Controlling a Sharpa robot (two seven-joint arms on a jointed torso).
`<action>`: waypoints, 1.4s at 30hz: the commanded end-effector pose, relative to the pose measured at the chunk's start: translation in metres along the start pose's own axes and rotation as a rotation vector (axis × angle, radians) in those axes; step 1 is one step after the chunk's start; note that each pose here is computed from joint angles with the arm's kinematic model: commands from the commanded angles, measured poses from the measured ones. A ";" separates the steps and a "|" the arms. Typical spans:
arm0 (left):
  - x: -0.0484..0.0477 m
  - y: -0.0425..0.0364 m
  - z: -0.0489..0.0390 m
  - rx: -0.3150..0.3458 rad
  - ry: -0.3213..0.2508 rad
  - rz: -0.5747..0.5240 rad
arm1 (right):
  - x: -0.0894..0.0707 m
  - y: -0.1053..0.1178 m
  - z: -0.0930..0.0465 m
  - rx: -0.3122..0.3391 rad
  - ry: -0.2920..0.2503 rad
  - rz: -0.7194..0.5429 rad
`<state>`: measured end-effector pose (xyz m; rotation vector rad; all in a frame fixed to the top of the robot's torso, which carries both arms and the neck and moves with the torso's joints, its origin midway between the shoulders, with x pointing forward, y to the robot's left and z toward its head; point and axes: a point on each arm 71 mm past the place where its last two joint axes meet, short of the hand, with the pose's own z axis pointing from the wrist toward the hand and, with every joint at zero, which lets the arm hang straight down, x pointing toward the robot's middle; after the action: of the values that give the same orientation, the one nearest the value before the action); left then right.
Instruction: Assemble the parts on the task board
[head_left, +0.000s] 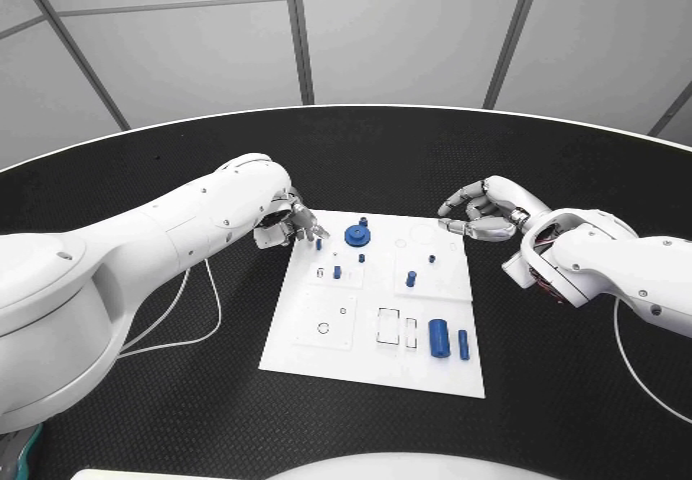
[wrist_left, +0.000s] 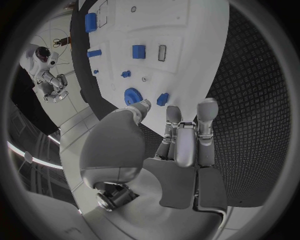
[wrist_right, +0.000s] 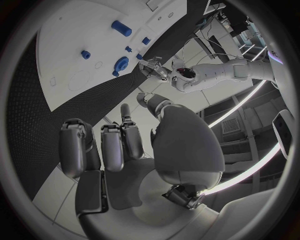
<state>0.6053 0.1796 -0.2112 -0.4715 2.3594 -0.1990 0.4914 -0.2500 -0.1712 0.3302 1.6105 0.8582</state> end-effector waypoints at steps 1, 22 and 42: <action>0.0004 -0.0007 0.0001 0.001 0.002 0.001 | 0.000 0.000 0.000 -0.001 0.001 0.000; 0.0010 -0.0024 0.0012 -0.004 0.014 0.007 | 0.001 0.001 0.000 -0.003 0.003 0.001; 0.0013 -0.0022 0.0018 -0.009 0.023 0.009 | 0.002 0.002 0.000 -0.003 0.004 0.002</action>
<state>0.6063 0.1770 -0.2127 -0.4653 2.3849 -0.1903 0.4909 -0.2476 -0.1710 0.3281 1.6124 0.8633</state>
